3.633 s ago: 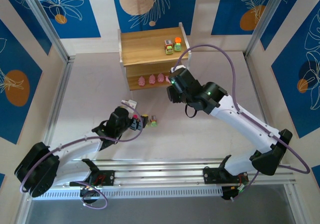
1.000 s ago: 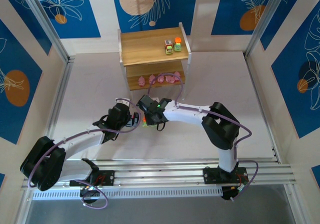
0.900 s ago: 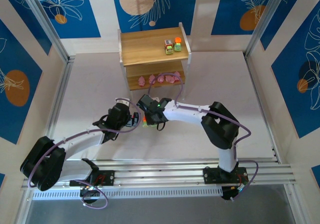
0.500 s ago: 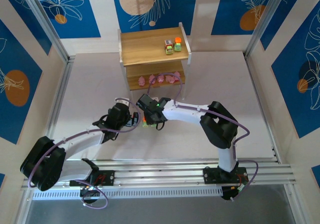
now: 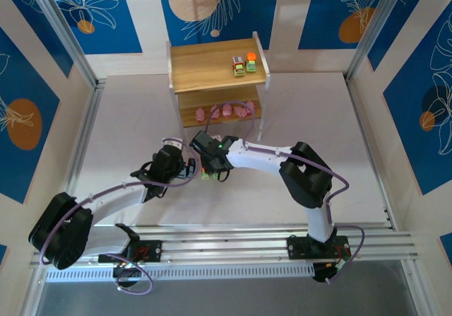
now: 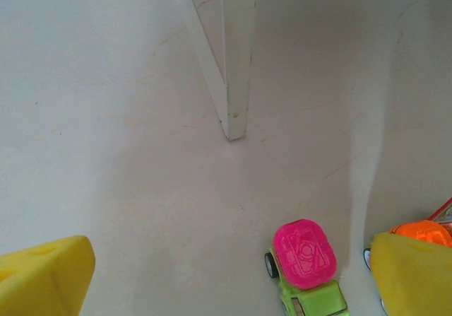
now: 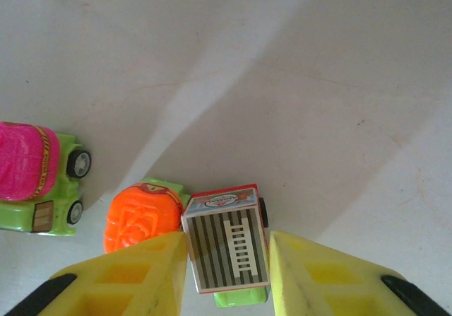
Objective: Place and organize the plastic toys onto the shelf
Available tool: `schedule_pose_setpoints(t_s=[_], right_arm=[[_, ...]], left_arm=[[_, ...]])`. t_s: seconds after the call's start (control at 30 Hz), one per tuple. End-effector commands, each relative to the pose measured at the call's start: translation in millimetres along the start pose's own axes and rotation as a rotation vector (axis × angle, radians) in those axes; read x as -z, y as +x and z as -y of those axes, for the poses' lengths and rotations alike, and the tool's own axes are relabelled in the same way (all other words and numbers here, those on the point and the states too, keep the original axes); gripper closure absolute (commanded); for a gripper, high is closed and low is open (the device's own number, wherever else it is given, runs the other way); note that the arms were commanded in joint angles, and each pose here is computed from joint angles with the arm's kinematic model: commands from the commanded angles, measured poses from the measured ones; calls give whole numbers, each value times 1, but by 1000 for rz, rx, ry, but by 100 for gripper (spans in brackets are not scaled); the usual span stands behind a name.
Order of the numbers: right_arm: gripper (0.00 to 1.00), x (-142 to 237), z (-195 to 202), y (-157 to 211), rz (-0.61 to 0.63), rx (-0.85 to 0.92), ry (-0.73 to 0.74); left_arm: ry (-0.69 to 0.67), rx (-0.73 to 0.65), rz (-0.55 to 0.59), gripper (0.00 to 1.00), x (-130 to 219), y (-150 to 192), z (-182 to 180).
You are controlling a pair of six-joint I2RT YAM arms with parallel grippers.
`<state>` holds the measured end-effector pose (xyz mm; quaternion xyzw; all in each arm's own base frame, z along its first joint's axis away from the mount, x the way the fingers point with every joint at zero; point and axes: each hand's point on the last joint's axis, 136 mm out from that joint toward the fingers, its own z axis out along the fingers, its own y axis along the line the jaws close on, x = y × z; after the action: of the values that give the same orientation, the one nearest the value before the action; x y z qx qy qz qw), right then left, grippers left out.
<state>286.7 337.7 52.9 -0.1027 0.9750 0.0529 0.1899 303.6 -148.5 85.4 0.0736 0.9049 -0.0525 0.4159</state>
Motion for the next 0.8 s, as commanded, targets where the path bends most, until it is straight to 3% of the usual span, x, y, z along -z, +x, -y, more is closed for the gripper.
schedule_pose_setpoints(t_s=[0.0,0.77], right_arm=[[65,-3,4,3,-26,-14,23],[61,-8,12,15,-46,14,63]], left_arm=[[9,20,1,0,1,-3,-1],[14,19,-5,0,0,-3,1]])
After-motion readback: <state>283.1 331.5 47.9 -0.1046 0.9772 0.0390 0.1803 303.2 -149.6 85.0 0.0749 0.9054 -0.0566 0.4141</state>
